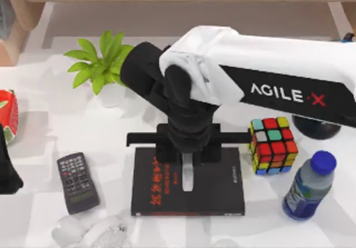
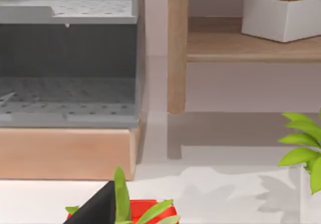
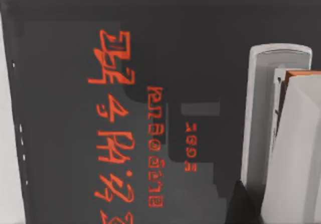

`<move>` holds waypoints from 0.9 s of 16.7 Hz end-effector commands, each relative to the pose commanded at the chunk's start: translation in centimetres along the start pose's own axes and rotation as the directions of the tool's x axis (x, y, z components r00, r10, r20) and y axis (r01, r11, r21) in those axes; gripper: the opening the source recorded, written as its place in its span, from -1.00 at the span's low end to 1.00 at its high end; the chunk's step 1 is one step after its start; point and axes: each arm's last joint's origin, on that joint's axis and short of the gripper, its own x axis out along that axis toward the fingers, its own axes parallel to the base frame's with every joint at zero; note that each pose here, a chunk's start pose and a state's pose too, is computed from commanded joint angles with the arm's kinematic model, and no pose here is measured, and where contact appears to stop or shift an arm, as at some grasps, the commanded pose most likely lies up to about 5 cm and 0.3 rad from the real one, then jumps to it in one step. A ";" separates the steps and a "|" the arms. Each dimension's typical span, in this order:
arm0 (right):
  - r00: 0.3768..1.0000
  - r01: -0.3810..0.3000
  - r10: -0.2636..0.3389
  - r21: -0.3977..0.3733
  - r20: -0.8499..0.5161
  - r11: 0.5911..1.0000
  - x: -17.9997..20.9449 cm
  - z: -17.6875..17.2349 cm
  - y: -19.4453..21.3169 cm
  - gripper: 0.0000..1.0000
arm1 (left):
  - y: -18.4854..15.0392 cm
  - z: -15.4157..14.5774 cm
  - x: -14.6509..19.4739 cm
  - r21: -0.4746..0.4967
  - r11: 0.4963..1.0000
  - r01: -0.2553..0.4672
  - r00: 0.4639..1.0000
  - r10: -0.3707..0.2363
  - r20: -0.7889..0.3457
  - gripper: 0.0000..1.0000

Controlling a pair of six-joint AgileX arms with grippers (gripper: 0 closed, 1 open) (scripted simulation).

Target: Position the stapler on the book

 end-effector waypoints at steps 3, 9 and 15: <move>1.000 0.002 -0.002 -0.002 0.000 1.000 1.5 -0.1 0.0 -1.00 | 0.0 0.0 0.0 0.000 1.000 0.000 1.000 0.000 0.000 1.00; 1.000 0.002 -0.002 -0.002 0.000 1.000 1.6 -0.1 0.0 -0.70 | 0.0 0.0 0.0 0.000 1.000 0.000 1.000 0.000 0.000 1.00; 1.000 0.002 -0.002 -0.002 0.000 1.000 1.6 -0.1 0.0 0.21 | 0.0 0.0 0.0 0.000 1.000 0.000 1.000 0.000 0.000 1.00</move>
